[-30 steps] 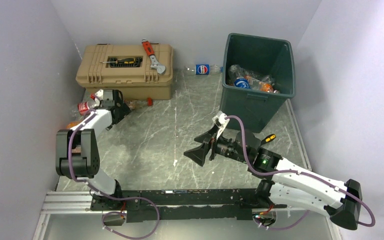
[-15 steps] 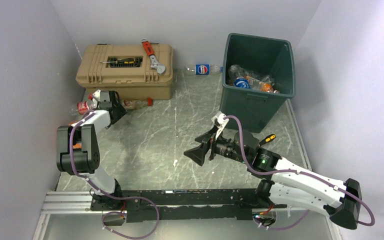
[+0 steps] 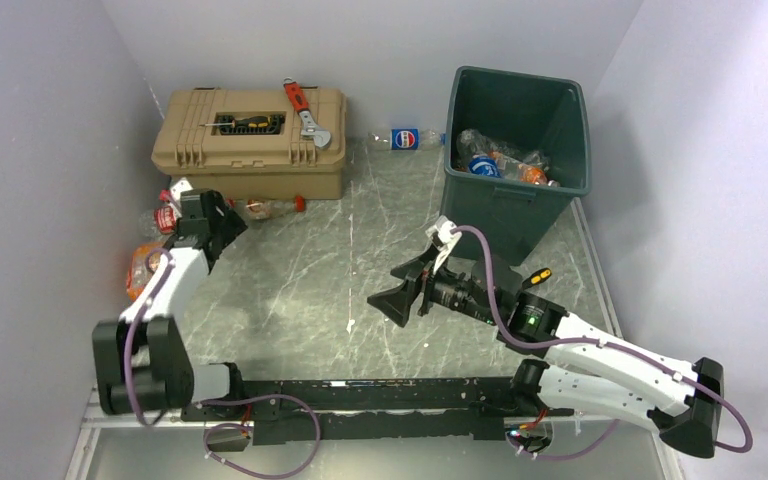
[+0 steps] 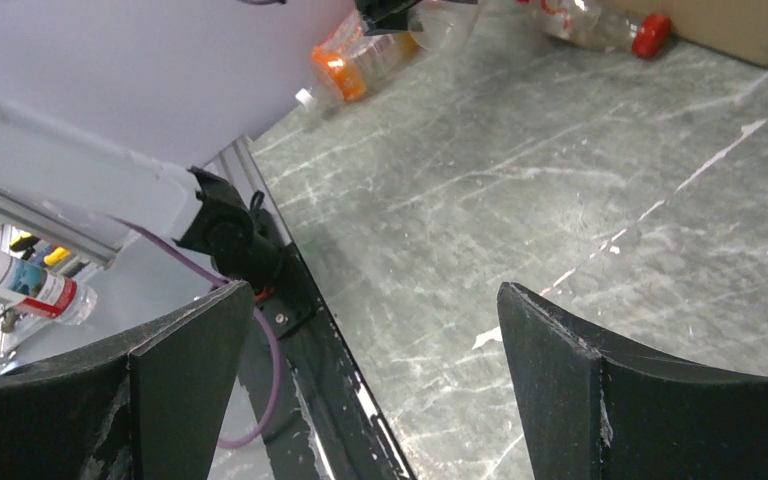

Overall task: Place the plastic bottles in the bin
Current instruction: Pick up the plastic bottle at the center of the board, then place the plastic bottle in the trash bin.

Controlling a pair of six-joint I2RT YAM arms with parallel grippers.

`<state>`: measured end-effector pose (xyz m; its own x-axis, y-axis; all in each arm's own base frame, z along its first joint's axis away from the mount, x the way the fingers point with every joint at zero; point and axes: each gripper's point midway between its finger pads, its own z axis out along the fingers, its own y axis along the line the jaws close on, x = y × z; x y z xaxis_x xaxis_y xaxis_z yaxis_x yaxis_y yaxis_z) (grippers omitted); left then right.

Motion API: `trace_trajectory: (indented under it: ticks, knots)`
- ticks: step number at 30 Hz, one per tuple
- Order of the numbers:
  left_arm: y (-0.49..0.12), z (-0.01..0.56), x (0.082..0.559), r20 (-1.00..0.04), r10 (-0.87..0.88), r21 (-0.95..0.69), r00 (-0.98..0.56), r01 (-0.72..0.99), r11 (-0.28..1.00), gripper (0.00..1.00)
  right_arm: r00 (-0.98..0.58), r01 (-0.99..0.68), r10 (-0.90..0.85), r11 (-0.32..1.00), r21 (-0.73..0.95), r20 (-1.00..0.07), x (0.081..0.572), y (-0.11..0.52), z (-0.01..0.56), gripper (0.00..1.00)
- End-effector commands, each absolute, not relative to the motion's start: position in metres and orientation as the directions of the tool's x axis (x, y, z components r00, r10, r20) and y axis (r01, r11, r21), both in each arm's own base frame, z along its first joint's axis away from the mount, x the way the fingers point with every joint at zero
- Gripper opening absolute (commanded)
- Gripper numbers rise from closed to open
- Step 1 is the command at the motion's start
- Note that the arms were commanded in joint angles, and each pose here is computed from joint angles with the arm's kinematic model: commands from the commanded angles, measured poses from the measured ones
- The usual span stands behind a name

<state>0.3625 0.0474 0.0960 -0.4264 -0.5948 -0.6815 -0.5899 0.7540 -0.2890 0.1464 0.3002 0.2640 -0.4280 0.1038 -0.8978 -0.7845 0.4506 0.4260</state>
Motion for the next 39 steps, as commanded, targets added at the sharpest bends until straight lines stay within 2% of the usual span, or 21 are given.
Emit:
trace_trajectory:
  ticks: [1, 3, 5, 8, 11, 13, 17, 21, 26, 32, 39]
  knots:
    - [0.03, 0.165, 0.341, -0.73, -0.587, -0.407, -0.35, -0.468, 0.785, 0.41, -0.349, -0.812, 0.167, 0.437, 0.386, -0.922, 0.149, 0.298, 0.31, 0.97]
    - [0.014, 0.194, 0.325, -0.745, -0.58, -0.461, -0.33, -0.374, 0.805, 0.38, -0.334, -0.817, 0.172, 0.437, 0.375, -0.927, 0.15, 0.298, 0.317, 0.97]
    - [-0.009, 0.217, 0.313, -0.753, -0.561, -0.509, -0.343, -0.237, 0.828, 0.29, -0.32, -0.819, 0.18, 0.44, 0.367, -0.93, 0.151, 0.296, 0.326, 0.98]
    - [-0.065, 0.249, 0.297, -0.788, -0.466, -0.532, -0.402, 0.065, 0.844, 0.2, -0.289, -0.828, 0.207, 0.436, 0.352, -0.935, 0.15, 0.292, 0.347, 0.98]
    - [-0.116, 0.278, 0.274, -0.832, -0.397, -0.535, -0.387, 0.369, 0.76, 0.17, -0.262, -0.833, 0.249, 0.429, 0.349, -0.932, 0.146, 0.283, 0.377, 0.99]
    - [-0.14, 0.297, 0.254, -0.881, -0.348, -0.472, -0.32, 0.554, 0.686, 0.15, -0.255, -0.832, 0.278, 0.425, 0.357, -0.926, 0.144, 0.277, 0.4, 0.99]
    - [-0.171, 0.334, 0.206, -0.963, -0.254, -0.216, -0.092, 0.827, 0.519, 0.13, -0.269, -0.824, 0.301, 0.419, 0.38, -0.915, 0.14, 0.27, 0.445, 0.99]
    - [-0.182, 0.345, 0.176, -0.969, -0.242, -0.066, 0.04, 0.908, 0.415, 0.09, -0.287, -0.825, 0.292, 0.409, 0.39, -0.912, 0.143, 0.279, 0.459, 0.99]
    - [-0.189, 0.347, 0.158, -0.956, -0.276, 0.001, 0.101, 0.941, 0.339, 0.0, -0.349, -0.833, 0.259, 0.355, 0.425, -0.901, 0.148, 0.315, 0.46, 1.0]
    - [-0.191, 0.35, 0.148, -0.954, -0.275, 0.024, 0.119, 0.945, 0.326, 0.0, -0.354, -0.851, 0.279, 0.3, 0.431, -0.893, 0.157, 0.346, 0.473, 1.0]
    - [-0.191, 0.347, 0.145, -0.952, -0.283, 0.017, 0.118, 0.941, 0.337, 0.0, -0.354, -0.852, 0.192, 0.338, 0.4, -0.916, 0.164, 0.387, 0.454, 1.0]
